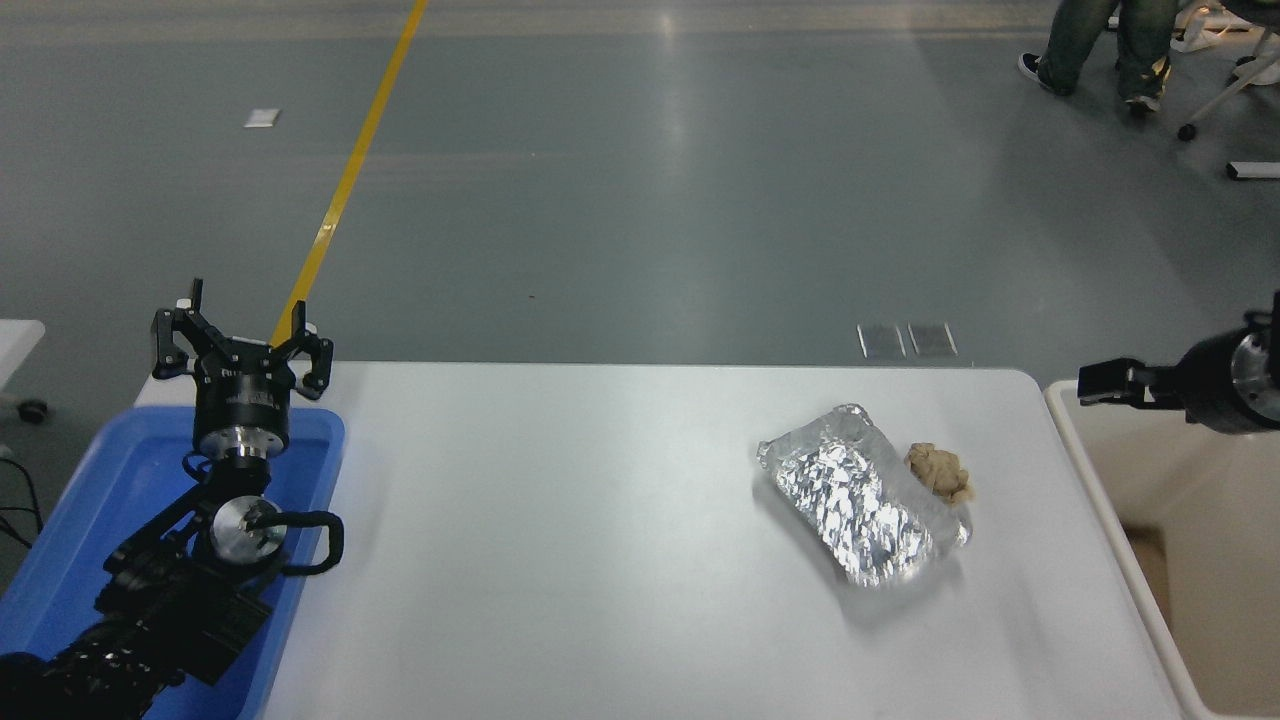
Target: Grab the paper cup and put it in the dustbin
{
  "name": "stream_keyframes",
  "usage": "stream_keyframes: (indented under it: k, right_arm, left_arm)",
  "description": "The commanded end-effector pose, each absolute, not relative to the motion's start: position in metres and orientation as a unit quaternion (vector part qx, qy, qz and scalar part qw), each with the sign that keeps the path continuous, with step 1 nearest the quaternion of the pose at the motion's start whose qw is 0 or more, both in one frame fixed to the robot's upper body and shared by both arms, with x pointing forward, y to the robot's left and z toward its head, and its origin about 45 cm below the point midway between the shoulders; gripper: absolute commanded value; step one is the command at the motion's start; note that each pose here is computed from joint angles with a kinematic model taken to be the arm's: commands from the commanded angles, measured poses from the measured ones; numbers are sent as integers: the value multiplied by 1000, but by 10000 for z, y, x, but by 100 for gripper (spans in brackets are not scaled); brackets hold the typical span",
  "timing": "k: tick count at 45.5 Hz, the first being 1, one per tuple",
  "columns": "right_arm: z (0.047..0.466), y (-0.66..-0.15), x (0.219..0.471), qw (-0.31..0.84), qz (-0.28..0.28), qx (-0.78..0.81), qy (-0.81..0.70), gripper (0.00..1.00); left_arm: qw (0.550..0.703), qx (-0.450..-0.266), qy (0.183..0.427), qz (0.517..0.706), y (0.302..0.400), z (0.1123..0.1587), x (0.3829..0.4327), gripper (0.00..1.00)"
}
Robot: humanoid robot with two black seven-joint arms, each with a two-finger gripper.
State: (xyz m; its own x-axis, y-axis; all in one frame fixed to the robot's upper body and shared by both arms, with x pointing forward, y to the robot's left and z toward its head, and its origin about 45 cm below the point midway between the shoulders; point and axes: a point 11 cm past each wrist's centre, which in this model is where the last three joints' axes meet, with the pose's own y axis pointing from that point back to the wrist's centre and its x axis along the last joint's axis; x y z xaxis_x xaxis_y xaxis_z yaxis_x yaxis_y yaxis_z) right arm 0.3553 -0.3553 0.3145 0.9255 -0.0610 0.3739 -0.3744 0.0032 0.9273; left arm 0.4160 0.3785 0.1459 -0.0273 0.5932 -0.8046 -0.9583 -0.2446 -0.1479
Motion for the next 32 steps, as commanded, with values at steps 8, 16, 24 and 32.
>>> stream_keyframes:
  k: [8,16,24,32]
  right_arm:
    - [3987,-2373,3156,631,63,773,-27,100]
    - [4018,-2034,3133,628,71,775,-4,100]
    - [3983,-1959,3123,637,75,767,8,100]
    - [3957,-1886,3117,636,78,768,18,100]
  left_arm:
    - [570,-401,228,680,3786,1454,4155,99]
    - [569,-402,228,680,3787,1459,4160,99]
    - [569,-402,227,680,3793,1463,4160,99]
    - [569,-403,228,680,3788,1461,4160,99]
